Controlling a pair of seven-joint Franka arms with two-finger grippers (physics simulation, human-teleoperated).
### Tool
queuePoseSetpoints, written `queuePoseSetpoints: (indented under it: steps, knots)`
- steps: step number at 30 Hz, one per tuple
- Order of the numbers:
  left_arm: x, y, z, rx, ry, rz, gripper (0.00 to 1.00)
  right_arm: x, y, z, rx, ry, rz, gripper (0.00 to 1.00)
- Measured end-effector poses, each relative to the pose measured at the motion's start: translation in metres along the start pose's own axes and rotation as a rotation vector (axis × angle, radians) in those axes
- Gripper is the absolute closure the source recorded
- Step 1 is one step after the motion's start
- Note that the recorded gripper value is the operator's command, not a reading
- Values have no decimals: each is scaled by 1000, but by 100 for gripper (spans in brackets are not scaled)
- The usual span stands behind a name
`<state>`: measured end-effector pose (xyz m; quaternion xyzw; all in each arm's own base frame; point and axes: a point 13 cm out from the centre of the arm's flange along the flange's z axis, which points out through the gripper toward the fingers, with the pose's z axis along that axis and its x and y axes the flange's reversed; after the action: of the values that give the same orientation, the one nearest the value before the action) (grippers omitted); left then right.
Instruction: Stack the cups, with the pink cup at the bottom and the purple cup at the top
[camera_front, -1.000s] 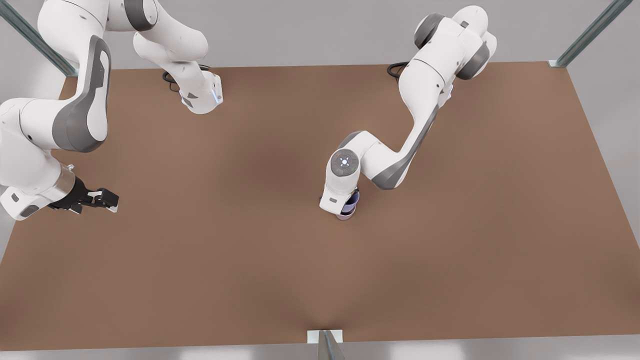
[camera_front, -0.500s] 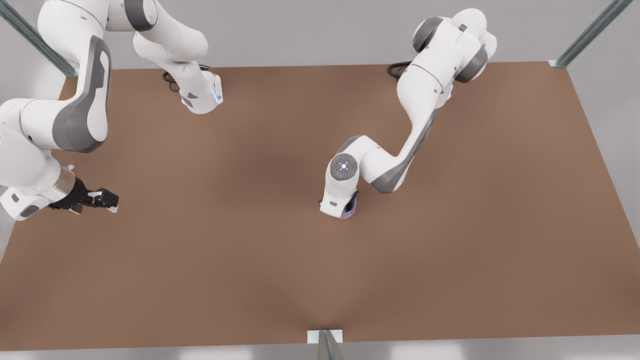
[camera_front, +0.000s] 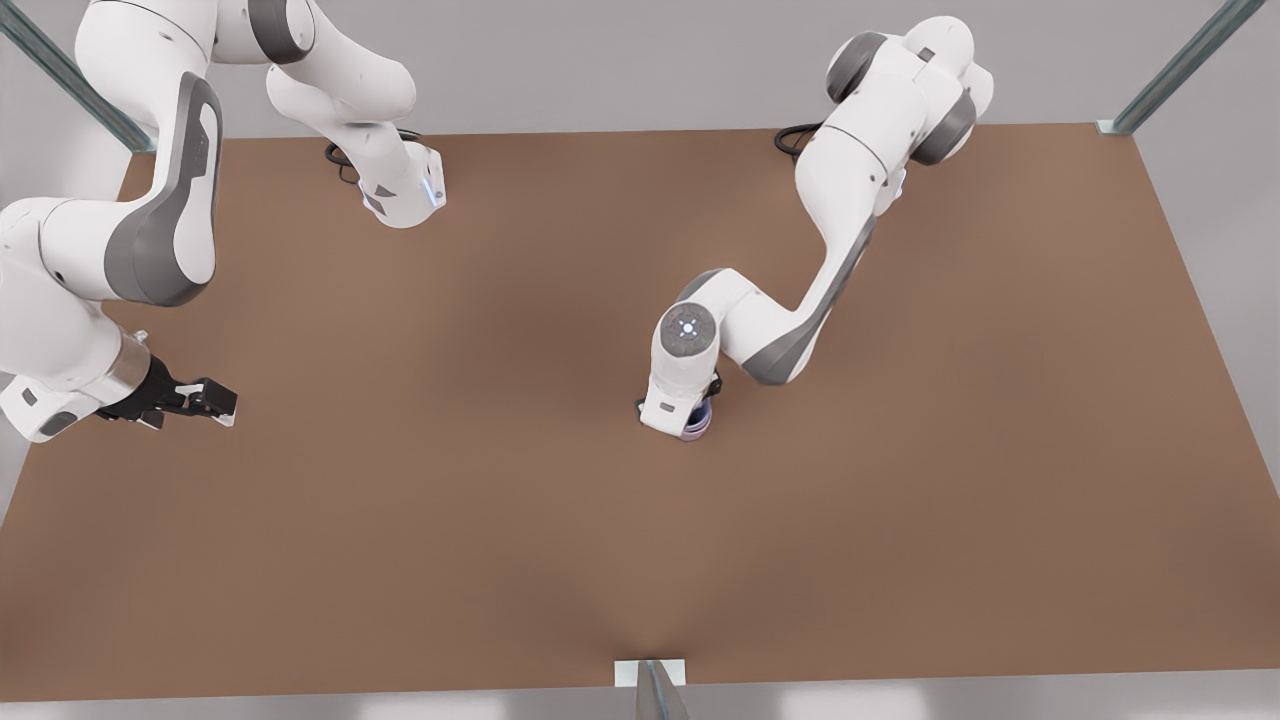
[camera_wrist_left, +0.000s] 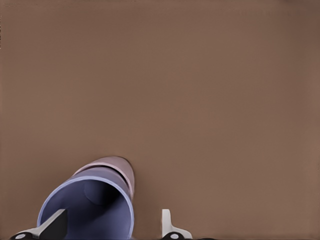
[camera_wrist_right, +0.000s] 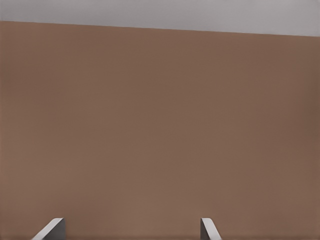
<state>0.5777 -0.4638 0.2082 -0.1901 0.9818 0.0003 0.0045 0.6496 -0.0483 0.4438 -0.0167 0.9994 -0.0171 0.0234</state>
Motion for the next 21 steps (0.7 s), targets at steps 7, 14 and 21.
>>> queuePoseSetpoints:
  steps: [7,14,21]
  knots:
    - [-95,67,-122,55,-26,-121,0,0,0,0,0,0,0,0]
    - [-181,319,-263,-66,-60,-183,0,0,0,0,0,0,0,0]
    - [-140,347,-278,-108,2,71,0,0,0,0,0,-1,1,0]
